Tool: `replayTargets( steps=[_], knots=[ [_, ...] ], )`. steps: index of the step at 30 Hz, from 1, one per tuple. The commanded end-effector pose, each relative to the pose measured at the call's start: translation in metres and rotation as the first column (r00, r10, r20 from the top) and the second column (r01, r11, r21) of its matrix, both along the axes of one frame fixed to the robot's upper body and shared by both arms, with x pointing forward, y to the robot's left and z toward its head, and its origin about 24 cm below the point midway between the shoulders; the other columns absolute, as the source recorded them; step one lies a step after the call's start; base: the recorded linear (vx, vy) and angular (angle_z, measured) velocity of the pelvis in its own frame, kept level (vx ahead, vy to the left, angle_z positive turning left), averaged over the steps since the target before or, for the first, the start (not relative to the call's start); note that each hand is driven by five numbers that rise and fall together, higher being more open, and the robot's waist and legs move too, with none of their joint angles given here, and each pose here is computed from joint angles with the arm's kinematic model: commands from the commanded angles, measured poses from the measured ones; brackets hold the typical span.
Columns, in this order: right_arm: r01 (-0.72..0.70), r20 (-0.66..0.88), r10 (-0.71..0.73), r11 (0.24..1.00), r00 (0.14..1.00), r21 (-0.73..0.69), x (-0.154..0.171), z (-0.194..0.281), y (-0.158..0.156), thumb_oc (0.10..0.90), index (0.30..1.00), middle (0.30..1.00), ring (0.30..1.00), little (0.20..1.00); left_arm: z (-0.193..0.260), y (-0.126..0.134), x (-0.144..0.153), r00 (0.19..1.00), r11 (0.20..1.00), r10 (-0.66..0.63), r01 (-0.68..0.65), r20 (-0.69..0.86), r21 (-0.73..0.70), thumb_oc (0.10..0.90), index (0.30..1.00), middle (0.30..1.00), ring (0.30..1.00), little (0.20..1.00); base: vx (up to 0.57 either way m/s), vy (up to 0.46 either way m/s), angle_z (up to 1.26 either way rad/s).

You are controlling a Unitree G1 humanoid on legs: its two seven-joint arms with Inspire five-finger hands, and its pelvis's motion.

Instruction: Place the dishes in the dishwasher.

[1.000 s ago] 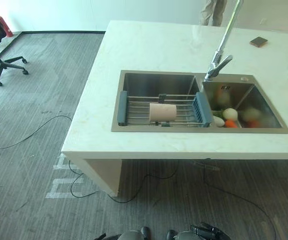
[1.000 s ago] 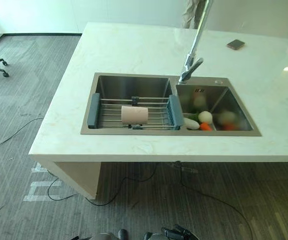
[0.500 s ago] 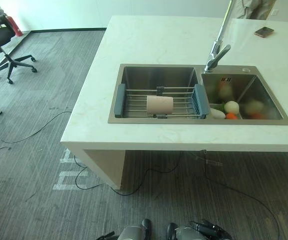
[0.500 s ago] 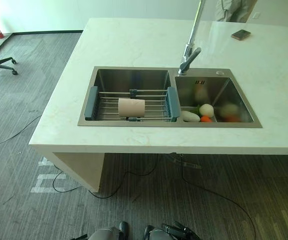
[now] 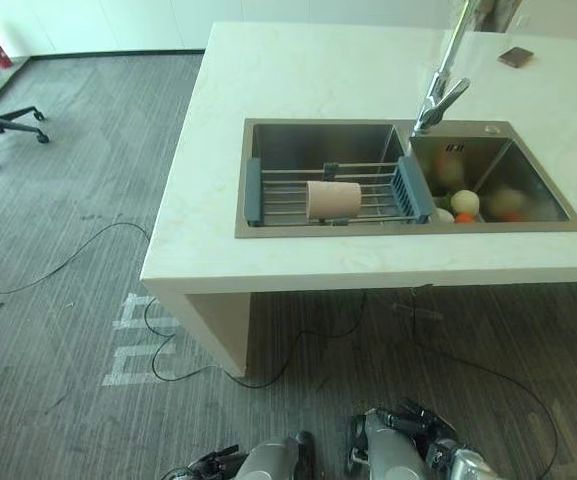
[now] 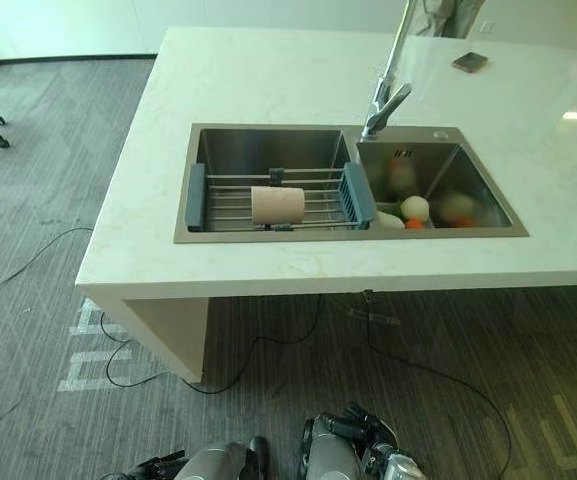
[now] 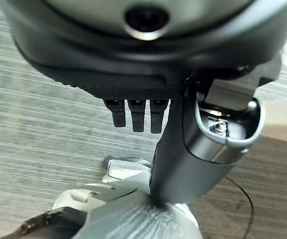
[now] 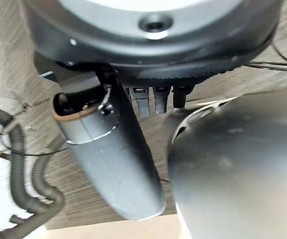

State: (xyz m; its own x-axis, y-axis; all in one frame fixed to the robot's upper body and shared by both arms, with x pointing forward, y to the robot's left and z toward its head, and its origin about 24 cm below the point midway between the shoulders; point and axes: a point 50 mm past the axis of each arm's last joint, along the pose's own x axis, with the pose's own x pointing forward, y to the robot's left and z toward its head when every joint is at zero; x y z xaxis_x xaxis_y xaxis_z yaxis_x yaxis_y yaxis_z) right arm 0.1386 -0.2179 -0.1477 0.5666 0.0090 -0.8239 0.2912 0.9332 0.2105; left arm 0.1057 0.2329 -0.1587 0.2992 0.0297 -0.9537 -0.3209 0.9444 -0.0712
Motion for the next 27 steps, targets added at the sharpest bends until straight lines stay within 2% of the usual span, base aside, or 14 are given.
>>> replayTargets(
  steps=[1, 5, 9, 11, 16, 19, 27],
  knots=[
    [-0.022, 0.012, 0.023, 0.999, 1.000, -0.039, -0.003, 0.002, -0.012, 0.800, 0.900, 0.900, 0.900, 0.900, -0.006, -0.019, -0.012, 1.000, 0.999, 0.011, -0.012, -0.018, -0.050, 0.800, 0.900, 0.900, 0.900, 0.900, 0.27, -0.444, 0.10],
    [-0.008, -0.009, 0.007, 0.999, 1.000, -0.048, -0.007, 0.001, -0.014, 0.800, 0.900, 0.900, 0.900, 0.900, -0.010, -0.024, -0.024, 0.998, 0.997, 0.026, -0.030, -0.061, -0.066, 0.800, 0.900, 0.900, 0.900, 0.900, 0.23, -0.354, 0.19],
    [0.005, -0.001, -0.005, 0.997, 1.000, -0.079, -0.003, 0.004, -0.023, 0.800, 0.900, 0.900, 0.900, 0.900, -0.010, -0.033, -0.018, 0.998, 0.995, 0.055, -0.058, -0.044, -0.084, 0.800, 0.900, 0.900, 0.900, 0.900, 0.17, -0.329, 0.34],
    [0.026, 0.020, -0.024, 0.994, 1.000, -0.108, 0.000, 0.008, -0.031, 0.800, 0.900, 0.900, 0.900, 0.900, -0.009, -0.036, -0.014, 0.999, 0.996, 0.024, -0.026, -0.024, -0.086, 0.800, 0.900, 0.900, 0.900, 0.900, 0.21, -0.313, 0.08],
    [0.079, 0.022, -0.076, 0.989, 0.997, -0.129, -0.002, 0.011, -0.044, 0.800, 0.900, 0.900, 0.900, 0.900, -0.009, -0.035, -0.013, 0.999, 0.997, -0.028, 0.027, -0.025, -0.070, 0.800, 0.900, 0.900, 0.900, 0.900, 0.14, 0.074, 0.22],
    [0.077, -0.022, -0.081, 0.989, 0.996, -0.128, -0.015, 0.006, -0.042, 0.800, 0.900, 0.900, 0.900, 0.900, -0.007, -0.031, -0.010, 0.999, 0.998, 0.028, -0.029, -0.018, -0.057, 0.800, 0.900, 0.900, 0.900, 0.900, 0.13, 0.177, -0.30],
    [0.093, -0.091, -0.106, 0.987, 0.990, -0.133, -0.033, -0.002, -0.039, 0.800, 0.900, 0.900, 0.900, 0.900, -0.002, -0.013, -0.007, 0.937, 0.947, 0.319, -0.319, 0.139, -0.028, 0.800, 0.900, 0.900, 0.900, 0.900, 0.06, 0.056, 0.05]
  ],
)
